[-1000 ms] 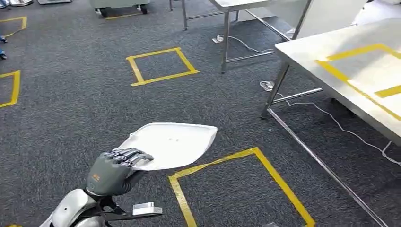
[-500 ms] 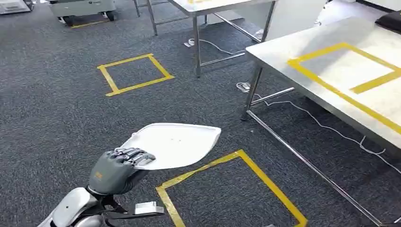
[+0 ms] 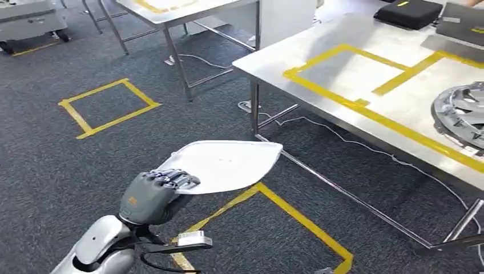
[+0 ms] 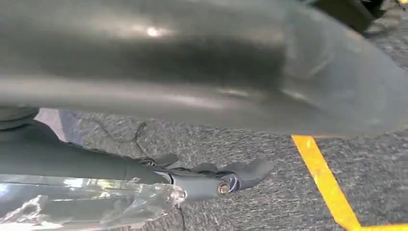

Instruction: Take the parts from the cabinet and place them on the table.

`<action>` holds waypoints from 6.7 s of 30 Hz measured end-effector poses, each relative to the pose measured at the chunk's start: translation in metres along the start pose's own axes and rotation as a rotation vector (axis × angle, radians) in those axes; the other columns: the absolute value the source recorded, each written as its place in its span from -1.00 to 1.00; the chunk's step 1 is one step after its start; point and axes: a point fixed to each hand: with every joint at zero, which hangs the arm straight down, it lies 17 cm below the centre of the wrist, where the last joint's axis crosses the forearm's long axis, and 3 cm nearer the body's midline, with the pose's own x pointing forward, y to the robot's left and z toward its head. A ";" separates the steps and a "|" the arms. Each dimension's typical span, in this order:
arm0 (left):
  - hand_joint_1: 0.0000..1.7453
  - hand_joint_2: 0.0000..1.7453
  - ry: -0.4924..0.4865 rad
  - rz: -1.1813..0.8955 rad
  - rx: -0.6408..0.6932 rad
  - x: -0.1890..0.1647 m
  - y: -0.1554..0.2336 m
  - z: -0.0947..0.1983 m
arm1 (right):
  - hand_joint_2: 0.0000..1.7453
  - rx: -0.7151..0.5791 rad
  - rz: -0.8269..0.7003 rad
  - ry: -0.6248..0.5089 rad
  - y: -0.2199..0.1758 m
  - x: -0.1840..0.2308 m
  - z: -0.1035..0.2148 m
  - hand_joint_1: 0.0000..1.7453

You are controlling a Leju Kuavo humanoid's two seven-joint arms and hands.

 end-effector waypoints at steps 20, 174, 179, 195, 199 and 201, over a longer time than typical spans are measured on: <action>1.00 1.00 0.026 0.033 0.061 -0.002 0.017 -0.025 | -1.00 -0.006 -0.001 -0.003 -0.002 0.000 0.000 -1.00; 1.00 1.00 0.547 -0.566 -0.350 -0.289 -0.043 -0.028 | -1.00 0.078 0.162 -0.045 0.016 0.012 0.002 -1.00; 1.00 1.00 0.479 -0.553 -0.359 -0.283 -0.053 -0.017 | -1.00 0.071 0.158 -0.045 0.015 0.011 0.002 -1.00; 1.00 1.00 0.356 -0.450 -0.315 -0.269 -0.013 0.024 | -1.00 0.055 0.115 -0.036 0.012 0.002 0.002 -1.00; -1.00 1.00 0.344 -0.460 -0.301 -0.266 -0.006 0.021 | -1.00 0.053 0.109 -0.036 0.011 0.002 0.002 -1.00; -1.00 1.00 0.335 -0.470 -0.297 -0.264 -0.004 0.020 | -1.00 0.052 0.109 -0.037 0.011 0.003 0.002 -1.00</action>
